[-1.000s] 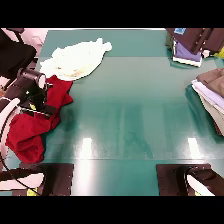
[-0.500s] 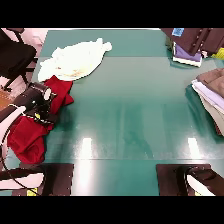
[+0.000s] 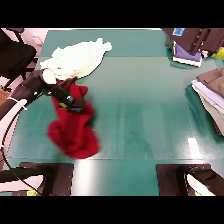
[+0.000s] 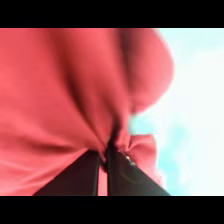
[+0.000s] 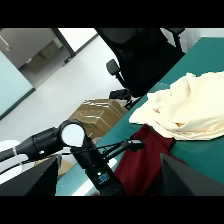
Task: Fold the shirts.
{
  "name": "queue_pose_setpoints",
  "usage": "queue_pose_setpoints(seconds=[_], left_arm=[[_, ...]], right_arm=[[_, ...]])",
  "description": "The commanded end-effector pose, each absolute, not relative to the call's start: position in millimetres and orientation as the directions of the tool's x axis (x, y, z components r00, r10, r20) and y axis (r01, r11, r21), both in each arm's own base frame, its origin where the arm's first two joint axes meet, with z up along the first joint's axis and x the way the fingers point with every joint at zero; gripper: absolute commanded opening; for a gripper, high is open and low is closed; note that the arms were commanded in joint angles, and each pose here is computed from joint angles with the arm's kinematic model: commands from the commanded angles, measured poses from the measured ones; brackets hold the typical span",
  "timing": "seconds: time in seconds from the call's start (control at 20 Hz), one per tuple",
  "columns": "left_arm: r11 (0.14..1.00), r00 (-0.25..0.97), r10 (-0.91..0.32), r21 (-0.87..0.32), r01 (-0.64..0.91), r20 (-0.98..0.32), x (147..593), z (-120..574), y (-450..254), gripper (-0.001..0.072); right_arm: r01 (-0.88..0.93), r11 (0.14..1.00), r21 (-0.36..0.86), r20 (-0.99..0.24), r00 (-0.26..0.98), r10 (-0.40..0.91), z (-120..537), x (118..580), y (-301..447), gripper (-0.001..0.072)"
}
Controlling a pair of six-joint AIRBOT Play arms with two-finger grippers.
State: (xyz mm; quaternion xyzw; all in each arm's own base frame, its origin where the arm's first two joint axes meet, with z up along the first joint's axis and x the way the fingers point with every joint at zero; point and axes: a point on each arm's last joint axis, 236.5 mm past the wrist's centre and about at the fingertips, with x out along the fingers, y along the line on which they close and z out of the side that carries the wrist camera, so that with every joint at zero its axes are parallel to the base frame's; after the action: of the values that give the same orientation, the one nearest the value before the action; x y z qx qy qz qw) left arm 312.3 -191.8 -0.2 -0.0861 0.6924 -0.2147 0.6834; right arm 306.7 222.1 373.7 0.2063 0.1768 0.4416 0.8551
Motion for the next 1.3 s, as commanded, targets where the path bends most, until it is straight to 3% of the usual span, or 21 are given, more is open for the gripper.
queue_pose_setpoints(seconds=[0.0, 0.15, 0.25, 0.4, 0.45, 0.5, 0.55, 0.75, 0.8, 0.95, 1.05, 1.25], left_arm=[[0.637, 0.057, -0.75, -0.698, 0.327, -0.658, 321.0, 102.2, -335.3, 0.0018], [0.482, 0.114, -0.87, -0.779, 0.402, -0.479, 324.3, 142.6, -429.0, 0.0018], [0.47, 0.123, -0.877, -0.78, 0.414, -0.464, 324.7, 123.1, -474.0, 0.0018], [0.519, 0.152, -0.852, -0.77, 0.37, -0.501, 336.3, 56.8, -510.8, 0.0024], [0.537, 0.161, -0.842, -0.77, 0.344, -0.516, 343.7, 41.7, -509.7, 0.0189], [0.552, 0.165, -0.833, -0.773, 0.314, -0.528, 351.2, 33.4, -503.9, 0.0634], [0.563, 0.172, -0.827, -0.776, 0.285, -0.536, 361.5, 31.0, -493.6, 0.0713], [0.595, 0.21, -0.802, -0.778, 0.2, -0.559, 418.3, 47.4, -410.3, 0.0703], [0.61, 0.226, -0.789, -0.77, 0.185, -0.571, 431.3, 52.7, -383.4, 0.0586], [0.664, 0.286, -0.737, -0.735, 0.139, -0.612, 461.8, 68.2, -298.8, 0.0567], [0.724, 0.256, -0.684, -0.678, 0.127, -0.683, 458.6, 60.9, -253.9, 0.0567], [0.865, 0.203, -0.501, -0.485, 0.126, -0.841, 450.2, 22.5, -184.1, 0.0569]], right_arm=[[-0.649, 0.583, 0.489, -0.186, 0.575, 0.797, 358.1, 314.7, 204.2, 0.069], [-0.55, 0.695, 0.462, -0.357, 0.602, 0.714, 317.3, 321.8, 165.2, 0.0688], [-0.458, 0.782, 0.424, -0.499, 0.602, 0.623, 281.8, 321.8, 133.2, 0.0656], [-0.319, 0.827, 0.463, -0.571, 0.606, 0.554, 234.9, 313.4, 101.0, 0.065], [-0.254, 0.834, 0.49, -0.59, 0.608, 0.531, 215.3, 306.5, 89.7, 0.0649], [-0.189, 0.84, 0.509, -0.607, 0.613, 0.506, 196.2, 298.6, 77.6, 0.065], [-0.117, 0.84, 0.53, -0.627, 0.613, 0.481, 172.7, 289.0, 66.7, 0.065], [0.14, 0.852, 0.505, -0.778, 0.501, 0.379, 56.0, 248.2, 36.9, 0.065], [0.175, 0.851, 0.495, -0.809, 0.449, 0.379, 31.3, 238.0, 36.0, 0.065], [0.33, 0.8, 0.501, -0.85, 0.361, 0.383, -18.4, 226.8, 18.4, 0.0651], [0.417, 0.714, 0.562, -0.82, 0.39, 0.418, -31.2, 233.8, -0.5, 0.065], [0.443, 0.424, 0.79, -0.613, 0.608, 0.505, -13.0, 272.1, -31.1, 0.0649]])
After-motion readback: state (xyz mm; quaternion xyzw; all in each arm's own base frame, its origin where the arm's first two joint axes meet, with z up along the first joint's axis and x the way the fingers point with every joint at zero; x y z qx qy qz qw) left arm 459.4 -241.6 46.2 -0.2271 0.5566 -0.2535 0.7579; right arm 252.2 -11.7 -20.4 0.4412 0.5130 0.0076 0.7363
